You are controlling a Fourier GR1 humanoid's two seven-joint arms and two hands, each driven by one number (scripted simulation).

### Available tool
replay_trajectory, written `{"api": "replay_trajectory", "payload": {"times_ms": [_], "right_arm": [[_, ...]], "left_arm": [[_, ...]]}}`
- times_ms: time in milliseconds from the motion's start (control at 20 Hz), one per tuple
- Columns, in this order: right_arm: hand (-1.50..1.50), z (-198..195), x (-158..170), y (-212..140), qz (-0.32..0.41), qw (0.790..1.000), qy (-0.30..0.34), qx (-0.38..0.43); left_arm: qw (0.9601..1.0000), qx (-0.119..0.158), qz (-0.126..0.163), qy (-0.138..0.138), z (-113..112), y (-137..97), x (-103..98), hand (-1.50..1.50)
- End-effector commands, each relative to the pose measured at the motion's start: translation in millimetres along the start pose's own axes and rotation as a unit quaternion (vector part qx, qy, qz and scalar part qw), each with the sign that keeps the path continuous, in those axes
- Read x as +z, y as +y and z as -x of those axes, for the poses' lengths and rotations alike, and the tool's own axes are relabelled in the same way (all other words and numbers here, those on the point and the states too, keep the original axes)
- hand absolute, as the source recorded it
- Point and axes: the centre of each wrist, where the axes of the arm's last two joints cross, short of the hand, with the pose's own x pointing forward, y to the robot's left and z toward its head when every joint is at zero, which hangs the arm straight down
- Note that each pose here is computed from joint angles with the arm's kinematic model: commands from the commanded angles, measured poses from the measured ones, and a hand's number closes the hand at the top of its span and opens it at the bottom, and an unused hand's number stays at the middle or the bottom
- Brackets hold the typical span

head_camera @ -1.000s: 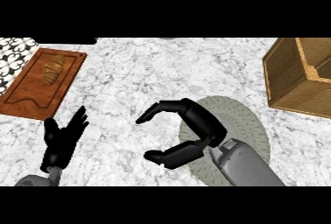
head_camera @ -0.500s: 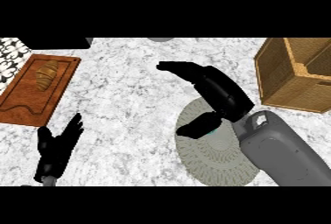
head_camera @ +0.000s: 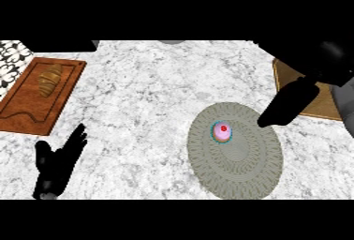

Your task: Pick the cupcake from the placemat and place it in the basket

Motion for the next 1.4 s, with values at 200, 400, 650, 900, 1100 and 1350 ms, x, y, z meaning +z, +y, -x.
{"api": "replay_trajectory", "payload": {"times_ms": [200, 400, 650, 900, 1100, 1350], "right_arm": [[-1.5, -1.2, 30.5, -54.0, -0.134, 0.987, 0.05, 0.067], [-1.5, -0.4, 28.6, -52.8, -0.153, 0.984, 0.057, 0.072], [-1.5, 10.9, 29.9, -37.5, -0.153, 0.985, 0.052, 0.054], [-1.5, 13.6, 32.5, -3.6, -0.143, 0.989, 0.039, 0.023], [-1.5, 10.5, 19.7, 21.7, -0.143, 0.989, 0.038, 0.014], [-1.5, 13.9, 7.4, 49.4, -0.132, 0.99, 0.037, 0.012]], "left_arm": [[0.997, -0.006, -0.008, 0.077, 29.2, 0.5, 17.6, 0.0], [0.9975, -0.004, 0.0, 0.07, 22.9, 3.6, 5.3, 0.0], [0.9973, -0.002, -0.004, 0.074, 19.8, 1.1, 9.7, 0.0], [0.9975, 0.004, -0.005, 0.07, 14.6, -0.6, 0.1, 0.0], [0.998, -0.007, 0.0, 0.062, 26.9, 6.7, 13.3, 0.0], [0.9971, -0.004, 0.007, 0.076, 27.8, 1.5, 11.1, 0.0]]}}
